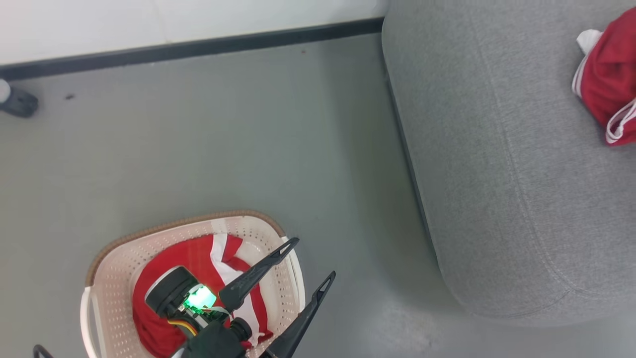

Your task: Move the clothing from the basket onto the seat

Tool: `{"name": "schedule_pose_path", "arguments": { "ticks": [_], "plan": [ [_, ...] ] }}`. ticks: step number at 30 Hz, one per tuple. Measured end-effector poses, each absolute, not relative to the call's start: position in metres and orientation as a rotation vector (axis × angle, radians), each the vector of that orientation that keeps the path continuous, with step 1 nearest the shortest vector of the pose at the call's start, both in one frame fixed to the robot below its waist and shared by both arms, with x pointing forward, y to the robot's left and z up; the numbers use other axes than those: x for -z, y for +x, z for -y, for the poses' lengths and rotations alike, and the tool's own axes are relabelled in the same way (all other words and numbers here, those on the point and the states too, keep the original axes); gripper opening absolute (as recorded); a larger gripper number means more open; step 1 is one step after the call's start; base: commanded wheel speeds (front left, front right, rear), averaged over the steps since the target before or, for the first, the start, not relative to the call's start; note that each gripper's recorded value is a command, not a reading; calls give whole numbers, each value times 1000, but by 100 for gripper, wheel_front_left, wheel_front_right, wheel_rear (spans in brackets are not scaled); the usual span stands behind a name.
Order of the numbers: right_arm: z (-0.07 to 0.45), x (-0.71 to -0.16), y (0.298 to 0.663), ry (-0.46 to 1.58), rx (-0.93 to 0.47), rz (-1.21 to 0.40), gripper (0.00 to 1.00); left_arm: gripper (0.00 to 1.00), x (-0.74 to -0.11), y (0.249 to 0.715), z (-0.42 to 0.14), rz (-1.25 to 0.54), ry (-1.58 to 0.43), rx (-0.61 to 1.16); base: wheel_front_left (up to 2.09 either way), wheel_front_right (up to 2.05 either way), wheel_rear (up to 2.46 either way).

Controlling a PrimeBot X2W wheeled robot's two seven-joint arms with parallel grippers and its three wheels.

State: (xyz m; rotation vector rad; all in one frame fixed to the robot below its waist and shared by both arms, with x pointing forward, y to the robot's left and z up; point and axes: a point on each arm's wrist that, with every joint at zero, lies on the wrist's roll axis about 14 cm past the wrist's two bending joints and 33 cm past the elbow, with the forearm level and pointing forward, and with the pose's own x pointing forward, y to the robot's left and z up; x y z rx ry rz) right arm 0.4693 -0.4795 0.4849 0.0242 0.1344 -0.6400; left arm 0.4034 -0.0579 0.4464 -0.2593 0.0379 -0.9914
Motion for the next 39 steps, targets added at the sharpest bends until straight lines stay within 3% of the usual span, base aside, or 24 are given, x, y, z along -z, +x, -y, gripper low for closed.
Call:
{"name": "schedule_pose_path", "arguments": {
  "ticks": [11, 24, 39],
  "plan": [
    [426, -547, 470, -80, 447, 49, 100, 100, -476, 392, 58, 7, -261, 956, 0, 0, 0],
    [379, -627, 420, -18, 356, 362, 100, 100, -512, 371, 59, 68, -267, 912, 0, 0, 0],
    [283, -615, 402, 91, 124, 388, 100, 100, -524, 375, 8, 93, -228, 658, 0, 0, 0]
  ]
}}
